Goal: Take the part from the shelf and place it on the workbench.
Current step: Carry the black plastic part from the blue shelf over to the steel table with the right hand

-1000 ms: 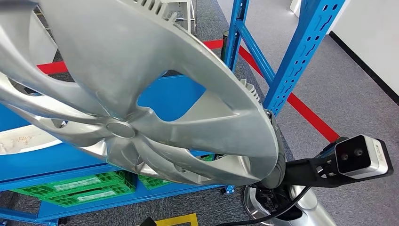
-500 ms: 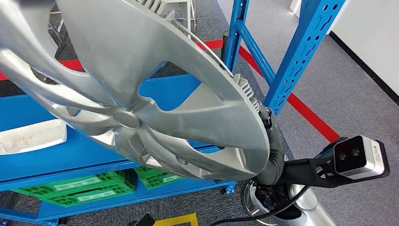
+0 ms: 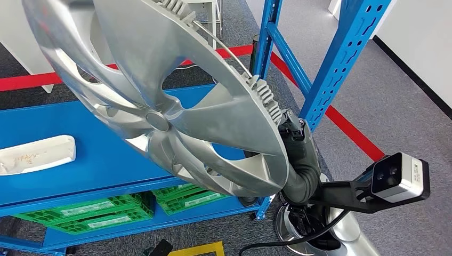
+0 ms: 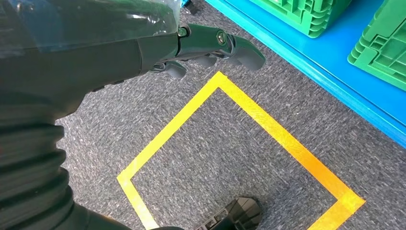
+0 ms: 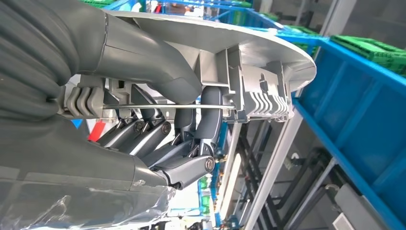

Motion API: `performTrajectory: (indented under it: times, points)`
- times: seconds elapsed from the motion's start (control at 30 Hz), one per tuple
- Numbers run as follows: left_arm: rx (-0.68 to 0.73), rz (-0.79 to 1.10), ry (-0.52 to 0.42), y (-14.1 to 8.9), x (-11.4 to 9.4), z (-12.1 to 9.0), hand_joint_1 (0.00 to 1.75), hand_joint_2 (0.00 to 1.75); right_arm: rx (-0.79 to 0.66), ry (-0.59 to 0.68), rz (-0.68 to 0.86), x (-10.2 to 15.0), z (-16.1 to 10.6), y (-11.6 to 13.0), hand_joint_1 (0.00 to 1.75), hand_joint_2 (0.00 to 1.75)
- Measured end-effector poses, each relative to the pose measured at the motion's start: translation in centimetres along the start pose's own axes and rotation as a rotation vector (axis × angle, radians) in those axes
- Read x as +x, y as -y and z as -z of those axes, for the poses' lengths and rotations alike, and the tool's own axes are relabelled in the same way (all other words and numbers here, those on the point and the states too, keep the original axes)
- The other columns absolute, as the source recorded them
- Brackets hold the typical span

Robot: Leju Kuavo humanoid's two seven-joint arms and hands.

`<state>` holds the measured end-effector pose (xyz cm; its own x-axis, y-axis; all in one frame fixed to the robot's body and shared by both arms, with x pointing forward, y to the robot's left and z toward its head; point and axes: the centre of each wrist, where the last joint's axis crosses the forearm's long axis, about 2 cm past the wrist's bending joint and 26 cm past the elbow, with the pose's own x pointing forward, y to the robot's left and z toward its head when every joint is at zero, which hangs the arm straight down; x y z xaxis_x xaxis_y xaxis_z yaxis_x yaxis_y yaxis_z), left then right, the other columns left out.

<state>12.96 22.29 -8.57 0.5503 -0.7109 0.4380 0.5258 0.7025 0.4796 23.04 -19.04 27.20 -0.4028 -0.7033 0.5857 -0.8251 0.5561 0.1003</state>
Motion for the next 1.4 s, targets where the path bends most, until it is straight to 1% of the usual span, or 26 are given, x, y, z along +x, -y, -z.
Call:
performTrajectory:
  times: [1.07,1.27,1.4]
  points:
    - [-0.014,-0.002,-0.011,0.0,-0.04,0.02,0.0,1.75,-0.018,-0.036,-0.032,-0.03,-0.2,0.04,1.75,1.75]
    - [-0.037,0.002,-0.01,-0.27,0.15,0.2,0.0,1.75,-0.022,-0.037,-0.034,-0.03,-0.2,0.07,1.75,1.75]
    - [-0.026,0.001,-0.014,-0.42,0.23,0.27,0.0,1.75,-0.03,-0.04,-0.038,-0.03,-0.21,0.09,1.75,1.75]
